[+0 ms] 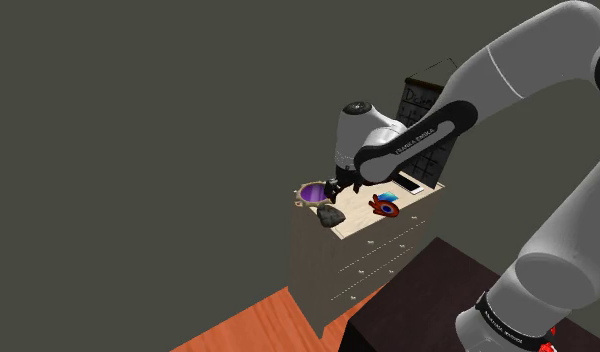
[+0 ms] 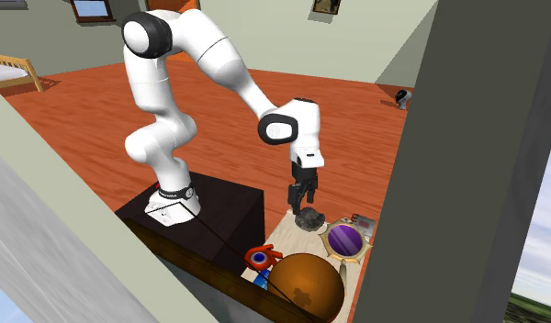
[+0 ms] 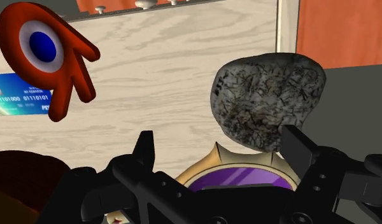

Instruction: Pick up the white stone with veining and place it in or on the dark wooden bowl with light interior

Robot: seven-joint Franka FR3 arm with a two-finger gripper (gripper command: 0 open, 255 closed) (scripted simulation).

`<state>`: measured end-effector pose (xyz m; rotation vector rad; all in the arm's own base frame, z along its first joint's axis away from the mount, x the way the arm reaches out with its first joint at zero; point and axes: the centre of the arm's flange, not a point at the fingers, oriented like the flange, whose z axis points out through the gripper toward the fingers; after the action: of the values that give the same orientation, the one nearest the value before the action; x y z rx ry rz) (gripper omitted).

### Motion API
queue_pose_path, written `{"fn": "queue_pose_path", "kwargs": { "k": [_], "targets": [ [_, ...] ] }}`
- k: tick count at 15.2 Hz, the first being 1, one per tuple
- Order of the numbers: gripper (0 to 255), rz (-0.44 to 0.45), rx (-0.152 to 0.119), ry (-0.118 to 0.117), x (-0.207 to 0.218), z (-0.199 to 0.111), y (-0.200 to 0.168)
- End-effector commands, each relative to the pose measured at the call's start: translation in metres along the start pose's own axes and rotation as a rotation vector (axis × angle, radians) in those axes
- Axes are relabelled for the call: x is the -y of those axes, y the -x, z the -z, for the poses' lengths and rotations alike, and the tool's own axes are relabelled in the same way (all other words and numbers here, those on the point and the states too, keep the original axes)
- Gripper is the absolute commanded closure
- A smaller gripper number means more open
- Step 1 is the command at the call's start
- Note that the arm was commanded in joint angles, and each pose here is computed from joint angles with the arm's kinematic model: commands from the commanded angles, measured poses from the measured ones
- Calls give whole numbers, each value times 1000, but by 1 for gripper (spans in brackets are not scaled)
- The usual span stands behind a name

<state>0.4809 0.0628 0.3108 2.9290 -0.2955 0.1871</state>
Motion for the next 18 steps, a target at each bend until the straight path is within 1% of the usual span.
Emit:
{"fn": "queue_pose_path", "kwargs": {
  "k": [1,9,10,18],
  "targets": [
    [0,0,0,0,0,-12,1],
    [0,0,0,0,0,-15,1],
    [255,0,0,0,0,-15,1],
    [255,0,0,0,0,-15,1]
  ]
}}
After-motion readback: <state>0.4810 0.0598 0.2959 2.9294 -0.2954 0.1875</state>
